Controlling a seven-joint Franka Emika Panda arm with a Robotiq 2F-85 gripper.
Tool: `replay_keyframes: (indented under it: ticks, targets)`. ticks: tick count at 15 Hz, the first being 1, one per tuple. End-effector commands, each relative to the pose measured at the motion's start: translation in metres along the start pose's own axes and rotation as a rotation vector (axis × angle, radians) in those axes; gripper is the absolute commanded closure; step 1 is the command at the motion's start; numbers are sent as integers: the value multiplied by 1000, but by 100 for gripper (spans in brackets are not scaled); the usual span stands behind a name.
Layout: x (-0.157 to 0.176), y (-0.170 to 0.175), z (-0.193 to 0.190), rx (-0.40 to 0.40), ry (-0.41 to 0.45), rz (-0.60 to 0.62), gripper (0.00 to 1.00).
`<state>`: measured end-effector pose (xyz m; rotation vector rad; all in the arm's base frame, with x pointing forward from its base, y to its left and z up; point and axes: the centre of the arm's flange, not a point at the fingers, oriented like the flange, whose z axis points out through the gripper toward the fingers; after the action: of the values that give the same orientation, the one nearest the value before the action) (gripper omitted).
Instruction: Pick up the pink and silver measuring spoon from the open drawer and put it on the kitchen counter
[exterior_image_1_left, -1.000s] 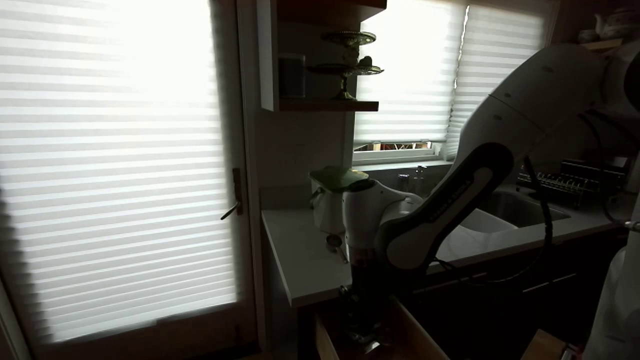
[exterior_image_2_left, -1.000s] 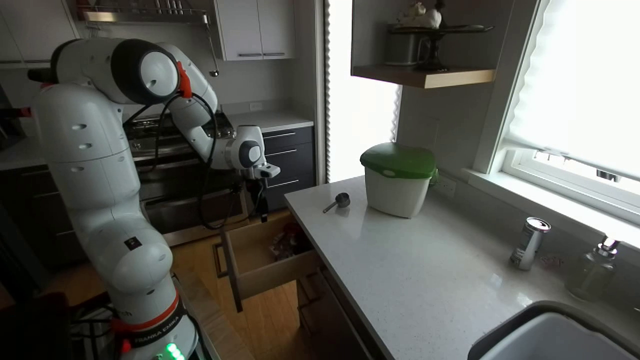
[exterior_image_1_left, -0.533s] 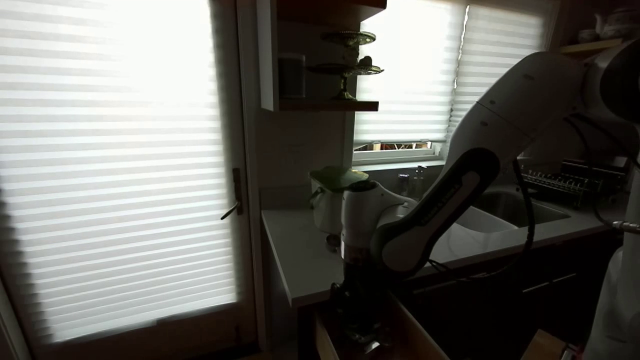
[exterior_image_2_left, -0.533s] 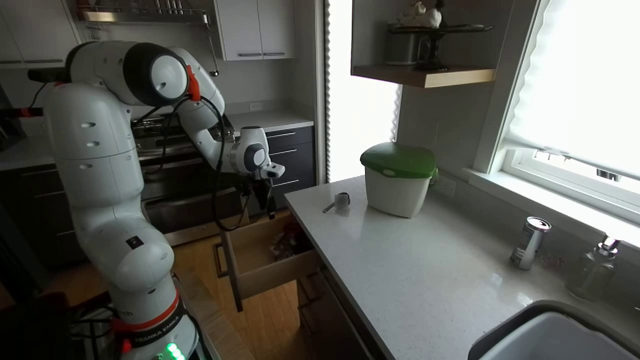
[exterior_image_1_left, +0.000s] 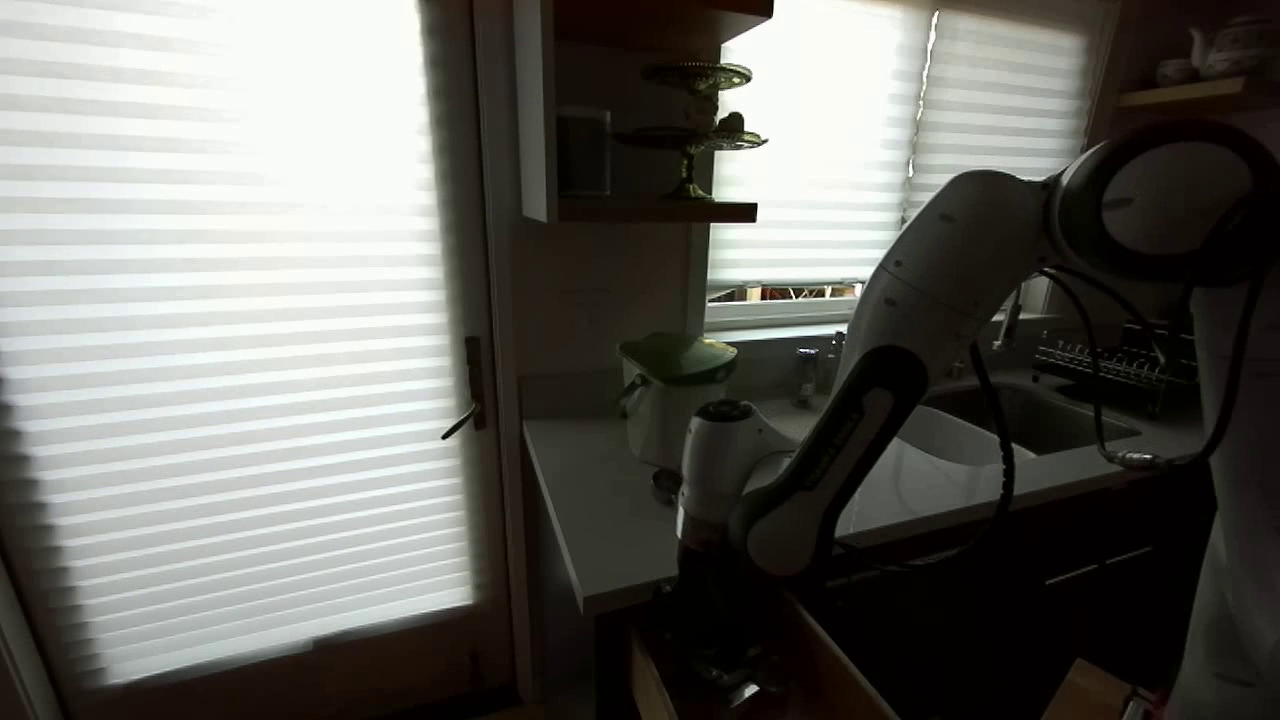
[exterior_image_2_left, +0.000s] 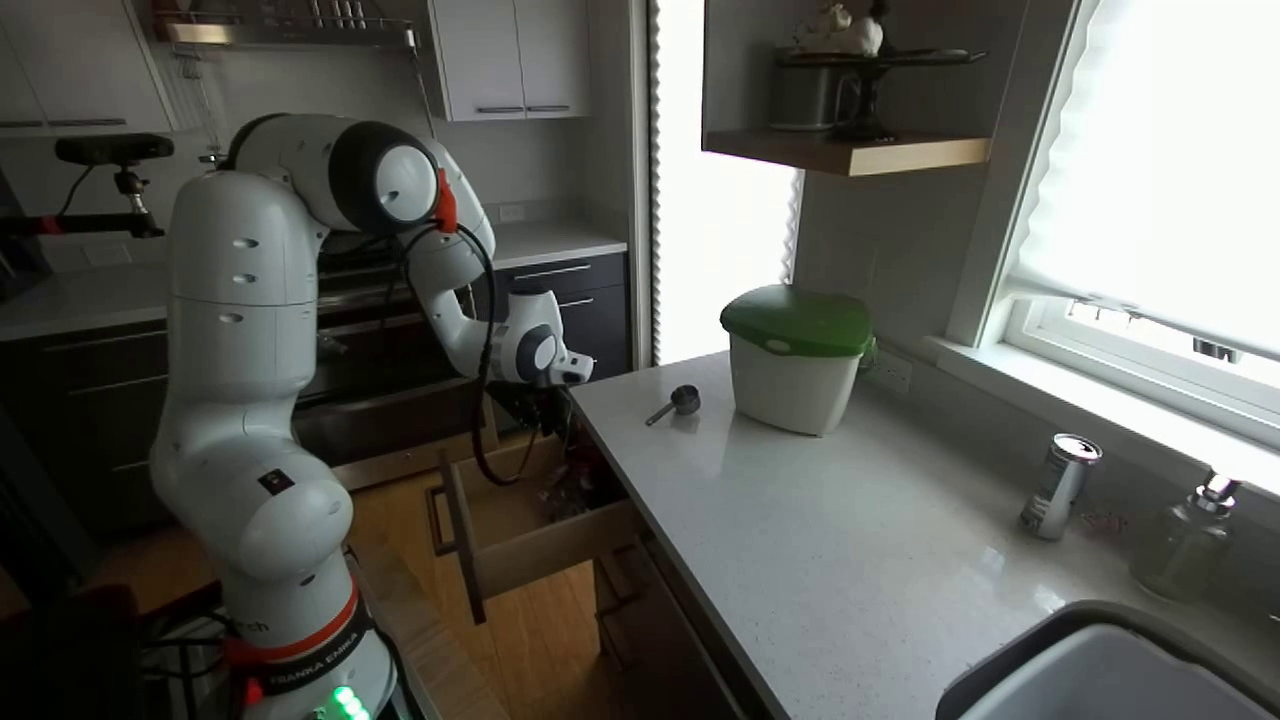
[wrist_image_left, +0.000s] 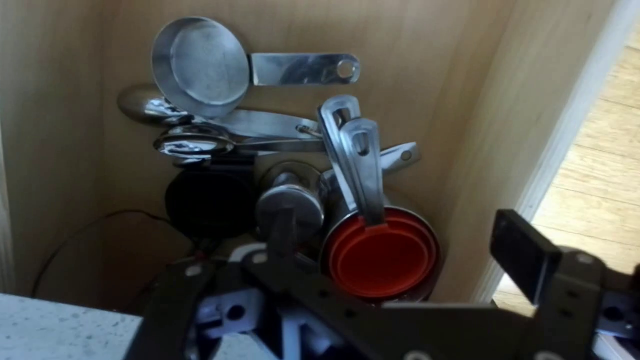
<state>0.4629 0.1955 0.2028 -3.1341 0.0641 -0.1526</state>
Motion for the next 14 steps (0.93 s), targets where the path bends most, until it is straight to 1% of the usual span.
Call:
replay_keyframes:
  ticks: [1, 6, 9, 11, 14]
  targets:
    - [-3, 8, 28, 2, 30, -41, 0]
    - [-15, 23, 45, -5, 103, -54, 0]
    - [-31, 28, 45, 11, 164, -98, 0]
    - [-42, 31, 43, 10, 190, -136, 0]
    - [-49, 30, 44, 15, 210, -166, 0]
